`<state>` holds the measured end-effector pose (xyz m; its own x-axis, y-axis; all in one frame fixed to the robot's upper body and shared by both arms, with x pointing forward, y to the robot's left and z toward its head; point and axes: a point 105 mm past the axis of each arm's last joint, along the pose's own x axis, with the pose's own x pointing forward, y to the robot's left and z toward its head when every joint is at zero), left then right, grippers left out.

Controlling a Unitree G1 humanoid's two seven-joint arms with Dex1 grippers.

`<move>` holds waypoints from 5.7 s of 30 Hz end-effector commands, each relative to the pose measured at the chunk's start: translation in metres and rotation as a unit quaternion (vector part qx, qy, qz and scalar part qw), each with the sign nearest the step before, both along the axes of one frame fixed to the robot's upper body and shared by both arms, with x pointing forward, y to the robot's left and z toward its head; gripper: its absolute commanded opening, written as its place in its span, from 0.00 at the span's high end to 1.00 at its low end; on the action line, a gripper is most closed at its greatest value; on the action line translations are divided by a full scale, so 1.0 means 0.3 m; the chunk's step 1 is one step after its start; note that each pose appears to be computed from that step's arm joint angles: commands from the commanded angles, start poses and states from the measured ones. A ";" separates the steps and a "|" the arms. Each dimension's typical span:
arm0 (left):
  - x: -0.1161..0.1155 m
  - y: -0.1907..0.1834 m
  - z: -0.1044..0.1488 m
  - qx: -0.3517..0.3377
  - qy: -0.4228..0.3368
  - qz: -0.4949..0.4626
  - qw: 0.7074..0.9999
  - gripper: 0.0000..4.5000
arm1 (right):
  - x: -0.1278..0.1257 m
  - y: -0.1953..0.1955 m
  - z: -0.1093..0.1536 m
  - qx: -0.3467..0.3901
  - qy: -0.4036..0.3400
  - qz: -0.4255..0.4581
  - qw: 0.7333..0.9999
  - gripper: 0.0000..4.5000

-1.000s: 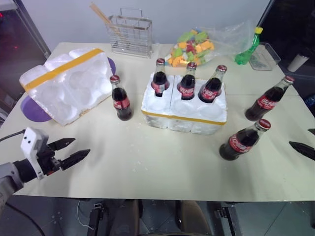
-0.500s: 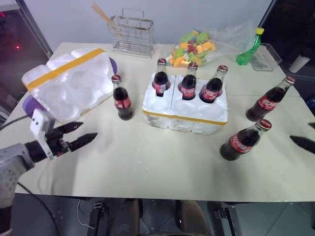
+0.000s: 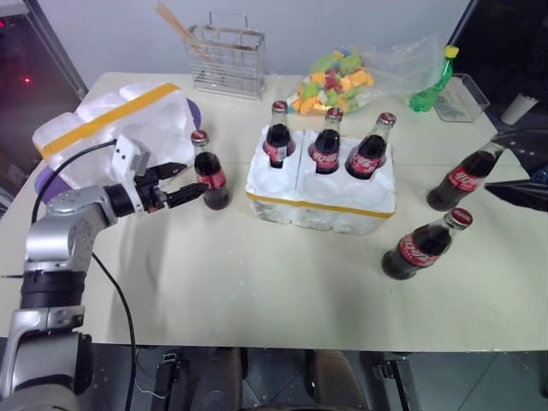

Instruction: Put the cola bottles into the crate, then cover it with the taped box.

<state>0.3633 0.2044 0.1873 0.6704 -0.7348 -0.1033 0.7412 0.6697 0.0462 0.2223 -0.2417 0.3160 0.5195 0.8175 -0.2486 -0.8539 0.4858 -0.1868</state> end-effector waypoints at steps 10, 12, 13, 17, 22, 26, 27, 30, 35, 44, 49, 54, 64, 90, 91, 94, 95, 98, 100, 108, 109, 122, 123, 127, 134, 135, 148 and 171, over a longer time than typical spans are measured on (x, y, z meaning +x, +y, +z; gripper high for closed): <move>0.073 -0.110 -0.034 0.028 -0.022 -0.037 0.999 0.03 | -0.011 0.123 0.014 0.009 -0.006 0.057 0.998 0.00; 0.084 -0.120 -0.047 0.035 -0.023 -0.040 0.998 0.03 | -0.005 0.135 0.014 0.010 -0.007 0.061 0.998 0.00; 0.086 -0.124 -0.050 0.035 -0.024 -0.042 0.998 0.03 | -0.003 0.140 0.014 0.012 -0.007 0.062 0.998 0.00; 0.096 -0.132 -0.041 0.031 -0.033 -0.046 0.998 0.31 | 0.009 0.151 0.008 0.015 -0.009 0.062 0.998 0.00; 0.081 -0.117 -0.019 0.037 -0.029 -0.057 0.997 0.37 | 0.012 0.151 0.006 0.025 -0.011 0.056 0.998 0.00; 0.050 -0.101 0.045 0.019 -0.022 -0.079 0.996 0.37 | 0.011 0.145 0.000 0.029 -0.011 0.049 0.998 0.00; 0.038 -0.101 0.079 0.010 -0.019 -0.090 0.996 0.37 | 0.011 0.143 -0.001 0.030 -0.011 0.046 0.998 0.00; -0.006 -0.112 0.193 -0.018 -0.010 -0.138 0.990 0.37 | 0.012 0.136 -0.004 0.033 -0.012 0.038 0.999 0.00; -0.035 -0.206 0.375 -0.049 -0.028 -0.222 0.973 0.37 | 0.013 0.127 -0.005 0.043 -0.018 0.022 0.999 0.00; 0.053 -0.410 0.357 -0.018 -0.060 -0.267 0.962 0.37 | 0.011 0.110 -0.030 0.052 -0.022 -0.012 0.998 0.00; 0.089 -0.445 0.293 0.016 -0.062 -0.265 0.962 0.37 | 0.001 0.100 -0.031 0.060 -0.026 -0.028 0.997 0.00; 0.075 -0.486 0.201 0.043 -0.047 -0.292 0.954 0.37 | -0.003 0.071 -0.058 0.066 -0.018 -0.056 0.996 0.00; 0.095 -0.486 0.039 0.120 -0.042 -0.267 0.955 0.02 | 0.039 0.018 -0.064 0.059 -0.048 -0.109 0.991 0.00; -0.296 -0.328 0.178 0.087 -0.014 -0.359 0.929 0.02 | -0.208 -0.110 -0.465 0.106 0.035 -0.335 0.936 0.00; -0.298 -0.339 0.165 0.088 -0.016 -0.358 0.929 0.02 | -0.197 -0.100 -0.481 0.110 0.037 -0.335 0.935 0.00; -0.310 -0.368 0.144 0.085 -0.018 -0.364 0.927 0.02 | -0.164 -0.079 -0.507 0.121 0.036 -0.331 0.935 0.00; -0.312 -0.376 0.139 0.084 -0.020 -0.364 0.927 0.02 | -0.152 -0.077 -0.515 0.124 0.037 -0.330 0.935 0.00; -0.313 -0.392 0.128 0.081 -0.024 -0.363 0.928 0.02 | -0.121 -0.069 -0.535 0.126 0.040 -0.325 0.937 0.00; -0.314 -0.399 0.128 0.076 -0.024 -0.363 0.928 0.02 | -0.105 -0.058 -0.541 0.128 0.041 -0.315 0.939 0.00; -0.296 -0.404 0.127 0.070 -0.025 -0.354 0.932 0.02 | -0.015 -0.014 -0.570 0.147 0.051 -0.284 0.946 0.00; -0.295 -0.404 0.127 0.070 -0.025 -0.354 0.932 0.02 | -0.005 -0.010 -0.571 0.150 0.050 -0.282 0.946 0.00; -0.267 -0.390 0.135 0.068 -0.033 -0.328 0.942 0.00 | 0.013 0.057 -0.439 0.175 0.010 -0.203 0.963 0.36; -0.262 -0.386 0.135 0.066 -0.034 -0.321 0.944 0.00 | 0.006 0.074 -0.391 0.176 0.000 -0.180 0.968 0.36; -0.253 -0.368 0.138 0.056 -0.035 -0.297 0.953 0.00 | 0.010 0.119 -0.232 0.179 -0.040 -0.115 0.976 0.36; -0.250 -0.340 0.143 0.046 -0.042 -0.259 0.964 0.00 | 0.220 0.218 -0.049 0.174 -0.088 -0.087 0.977 0.36; -0.251 -0.339 0.144 0.046 -0.043 -0.257 0.964 0.00 | 0.248 0.232 -0.047 0.174 -0.087 -0.087 0.977 0.36; -0.255 -0.331 0.164 0.049 -0.059 -0.238 0.968 0.00 | 0.397 0.424 -0.275 0.114 -0.001 -0.031 0.993 0.36; -0.246 -0.369 0.162 0.038 -0.054 -0.265 0.962 0.00 | 0.230 0.095 -0.187 0.145 -0.062 -0.238 0.958 0.01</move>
<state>0.2933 0.0935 0.2274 0.2267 -0.9641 -0.1380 0.9674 0.2064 0.1470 0.3052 -0.2004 0.2454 0.8345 0.5510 -0.0012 -0.5506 0.8338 -0.0404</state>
